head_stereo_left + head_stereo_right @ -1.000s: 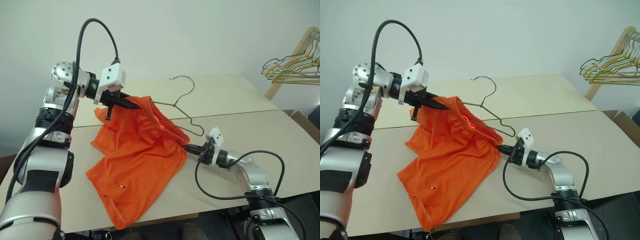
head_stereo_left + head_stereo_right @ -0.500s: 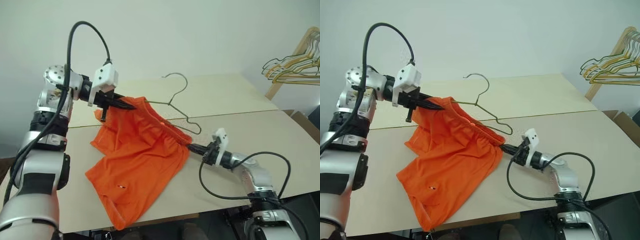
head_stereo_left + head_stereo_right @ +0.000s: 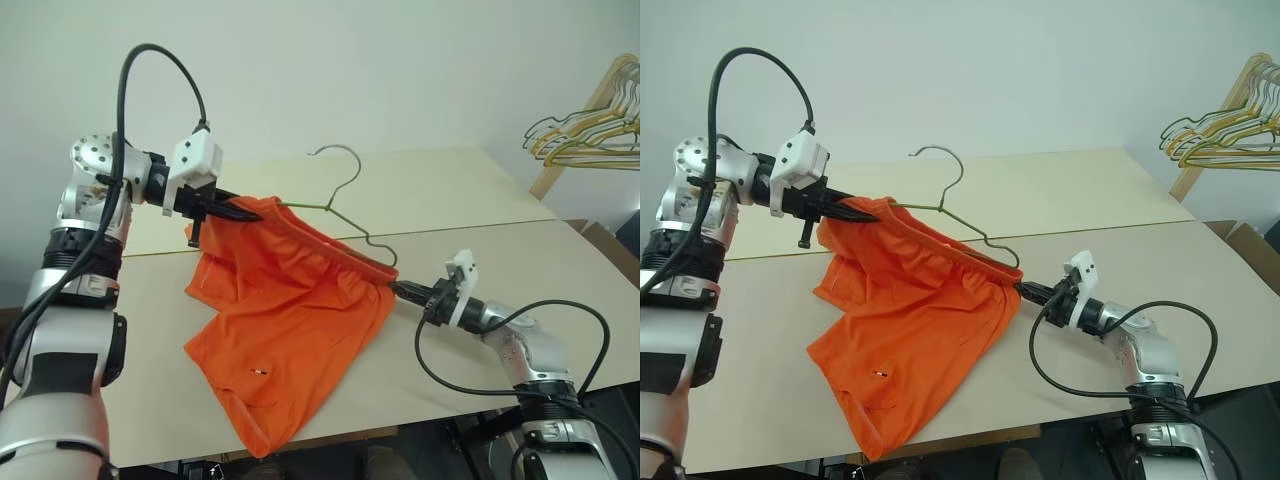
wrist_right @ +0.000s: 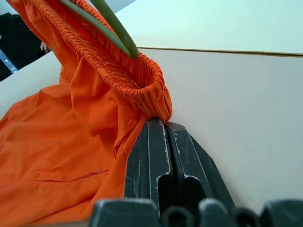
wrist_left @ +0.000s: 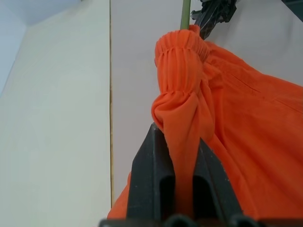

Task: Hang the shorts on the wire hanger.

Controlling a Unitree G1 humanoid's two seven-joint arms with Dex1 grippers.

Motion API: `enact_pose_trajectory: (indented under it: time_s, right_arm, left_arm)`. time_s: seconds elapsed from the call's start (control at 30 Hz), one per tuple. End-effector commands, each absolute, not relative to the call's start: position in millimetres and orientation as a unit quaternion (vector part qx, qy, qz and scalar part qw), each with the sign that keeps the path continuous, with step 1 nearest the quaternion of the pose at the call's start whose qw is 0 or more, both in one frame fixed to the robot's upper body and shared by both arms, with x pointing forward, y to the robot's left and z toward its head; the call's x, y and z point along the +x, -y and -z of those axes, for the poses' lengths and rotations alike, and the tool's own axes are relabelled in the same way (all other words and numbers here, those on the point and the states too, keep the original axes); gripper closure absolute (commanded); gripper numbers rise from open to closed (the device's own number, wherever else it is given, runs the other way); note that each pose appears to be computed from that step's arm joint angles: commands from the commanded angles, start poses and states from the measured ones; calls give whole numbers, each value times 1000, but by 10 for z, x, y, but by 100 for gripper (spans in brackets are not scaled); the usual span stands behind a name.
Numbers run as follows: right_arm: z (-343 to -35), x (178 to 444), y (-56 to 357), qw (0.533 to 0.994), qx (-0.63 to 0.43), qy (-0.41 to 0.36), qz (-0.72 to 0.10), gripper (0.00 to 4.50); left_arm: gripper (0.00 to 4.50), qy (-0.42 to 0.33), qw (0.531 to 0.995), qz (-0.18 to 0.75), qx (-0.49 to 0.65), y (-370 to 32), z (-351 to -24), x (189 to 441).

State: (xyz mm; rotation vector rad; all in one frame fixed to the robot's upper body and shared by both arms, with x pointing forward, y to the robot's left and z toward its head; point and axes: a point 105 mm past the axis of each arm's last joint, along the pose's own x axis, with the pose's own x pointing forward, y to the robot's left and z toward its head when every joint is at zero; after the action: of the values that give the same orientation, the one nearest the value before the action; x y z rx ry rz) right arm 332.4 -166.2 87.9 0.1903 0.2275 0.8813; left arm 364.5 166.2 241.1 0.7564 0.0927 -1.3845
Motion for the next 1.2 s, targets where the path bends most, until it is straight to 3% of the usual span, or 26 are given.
enact_pose_trajectory:
  time_s: [0.03, 0.27, 0.4, 0.67, 0.87, 1.07, 1.2]
  right_arm:
    - [-979, 3348, 1864, 907, 81, -99, -401, 449]
    - [-993, 3373, 1922, 910, 69, -100, -396, 449]
    - [-1101, 3329, 1884, 903, 22, -89, -419, 449]
    - [-1783, 3236, 1723, 846, -190, -37, -496, 449]
    - [-2199, 3346, 1656, 801, -309, -9, -513, 449]
    - [-2493, 3522, 1588, 779, -375, 6, -502, 449]
    - [-2515, 3546, 1551, 754, -406, 2, -516, 449]
  left_arm:
    - [450, -40, 706, 602, 370, -1814, -2478, 3640]
    - [450, -34, 723, 599, 343, -1833, -2531, 3666]
    - [450, -57, 707, 584, 396, -1898, -2396, 3687]
    - [450, -21, 724, 572, 385, -1737, -2368, 3740]
    - [450, 19, 747, 564, 352, -1583, -2388, 3765]
    - [450, 41, 751, 573, 325, -1474, -2377, 3719]
    - [450, 48, 761, 560, 324, -1442, -2355, 3741]
